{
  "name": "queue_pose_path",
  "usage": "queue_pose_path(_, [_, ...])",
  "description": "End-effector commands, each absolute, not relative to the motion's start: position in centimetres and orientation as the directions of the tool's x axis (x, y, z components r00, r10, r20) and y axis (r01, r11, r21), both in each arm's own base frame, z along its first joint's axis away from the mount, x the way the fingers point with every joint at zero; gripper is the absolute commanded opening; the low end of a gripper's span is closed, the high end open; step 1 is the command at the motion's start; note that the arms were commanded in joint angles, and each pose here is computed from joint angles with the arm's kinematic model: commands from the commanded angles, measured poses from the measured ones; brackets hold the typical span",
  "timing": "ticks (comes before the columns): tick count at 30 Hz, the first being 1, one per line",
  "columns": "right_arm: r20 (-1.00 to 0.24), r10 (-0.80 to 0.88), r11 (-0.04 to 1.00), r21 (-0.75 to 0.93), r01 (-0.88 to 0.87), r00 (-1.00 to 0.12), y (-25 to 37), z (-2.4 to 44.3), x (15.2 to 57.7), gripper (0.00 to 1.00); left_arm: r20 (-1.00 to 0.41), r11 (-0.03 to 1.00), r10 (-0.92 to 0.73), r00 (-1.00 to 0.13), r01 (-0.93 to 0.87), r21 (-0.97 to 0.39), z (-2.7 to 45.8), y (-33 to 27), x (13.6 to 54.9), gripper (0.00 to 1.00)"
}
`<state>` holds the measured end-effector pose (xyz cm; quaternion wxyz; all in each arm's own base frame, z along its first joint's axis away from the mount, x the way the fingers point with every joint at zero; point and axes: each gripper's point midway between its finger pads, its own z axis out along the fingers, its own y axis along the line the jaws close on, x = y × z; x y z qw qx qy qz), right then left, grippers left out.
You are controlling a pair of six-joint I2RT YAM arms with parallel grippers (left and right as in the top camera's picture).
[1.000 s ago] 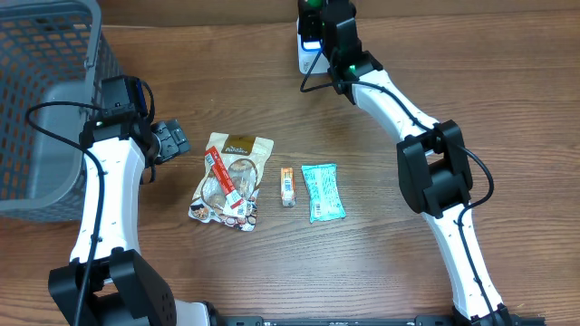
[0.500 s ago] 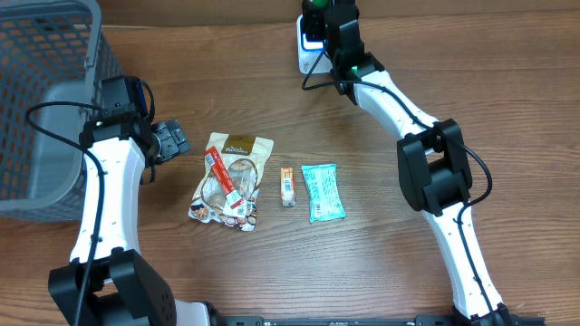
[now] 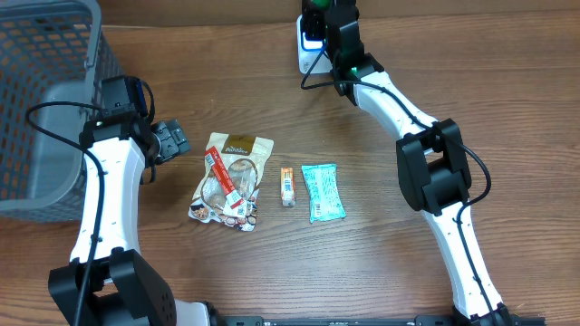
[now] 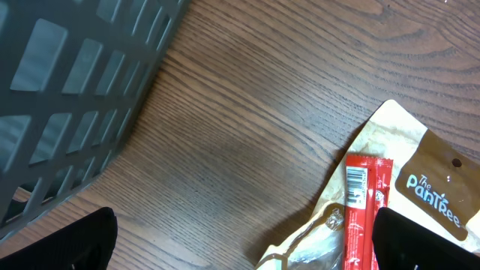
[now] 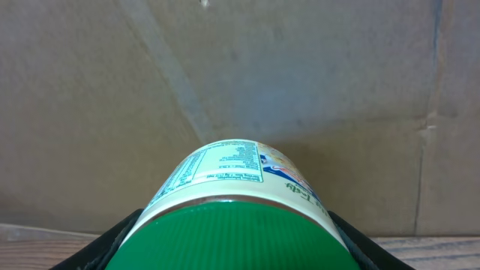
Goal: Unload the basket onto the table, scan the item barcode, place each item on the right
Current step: 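Hold the green jar label in front of the scanner, then carry the green jar right and set it down on the table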
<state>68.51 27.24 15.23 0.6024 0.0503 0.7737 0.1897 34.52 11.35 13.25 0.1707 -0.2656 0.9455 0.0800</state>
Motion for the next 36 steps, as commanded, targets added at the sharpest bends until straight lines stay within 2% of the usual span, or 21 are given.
queue_pose_path(1, [-0.92, 0.352, 0.91, 0.38, -0.166, -0.172, 26.1, 23.6, 68.0, 0.04, -0.379, 0.849, -0.461, -0.802, -0.523, 0.073, 13.8, 11.5, 34.6, 1.0])
queue_pose_path(5, [-0.92, 0.364, 0.906, 0.386, -0.174, -0.147, 25.2, 29.7, 66.3, 0.04, -0.379, 0.849, -0.461, -0.802, -0.523, 0.073, 13.8, 11.5, 34.6, 1.0])
queue_pose_path(10, [-0.92, 0.362, 0.907, 0.384, -0.169, -0.151, 23.2, 37.6, 62.1, 0.04, -0.379, 0.849, -0.461, -0.802, -0.523, 0.073, 13.8, 11.5, 34.6, 1.0])
queue_pose_path(15, [-0.91, 0.329, 0.924, 0.365, -0.11, -0.253, 19.6, 42.1, 56.0, 0.04, -0.379, 0.849, -0.461, -0.802, -0.523, 0.073, 13.8, 11.5, 34.6, 1.0])
queue_pose_path(19, [-0.886, 0.292, 0.942, 0.331, -0.05, -0.36, 16.5, 43.0, 51.0, 0.04, -0.379, 0.849, -0.461, -0.802, -0.523, 0.073, 13.8, 11.5, 34.6, 1.0])
queue_pose_path(25, [-0.786, 0.26, 0.965, 0.234, 0.121, -0.561, 9.6, 39.3, 45.8, 0.04, -0.379, 0.849, -0.461, -0.802, -0.523, 0.072, 13.8, 11.5, 34.6, 1.0])
queue_pose_path(26, [-0.721, 0.273, 0.962, 0.19, 0.197, -0.637, 7.0, 36.8, 44.5, 0.04, -0.379, 0.849, -0.461, -0.802, -0.523, 0.072, 13.8, 11.5, 34.6, 1.0])
queue_pose_path(29, [-0.592, 0.347, 0.932, 0.131, 0.338, -0.728, 2.8, 32.6, 42.4, 0.04, -0.379, 0.849, -0.461, -0.802, -0.523, 0.073, 13.8, 11.5, 34.6, 1.0])
queue_pose_path(36, [-0.334, 0.466, 0.863, -0.032, 0.504, -0.819, -4.1, 22.3, 38.5, 0.04, -0.379, 0.849, -0.461, -0.802, -0.523, 0.073, 13.8, 11.5, 34.6, 1.0])
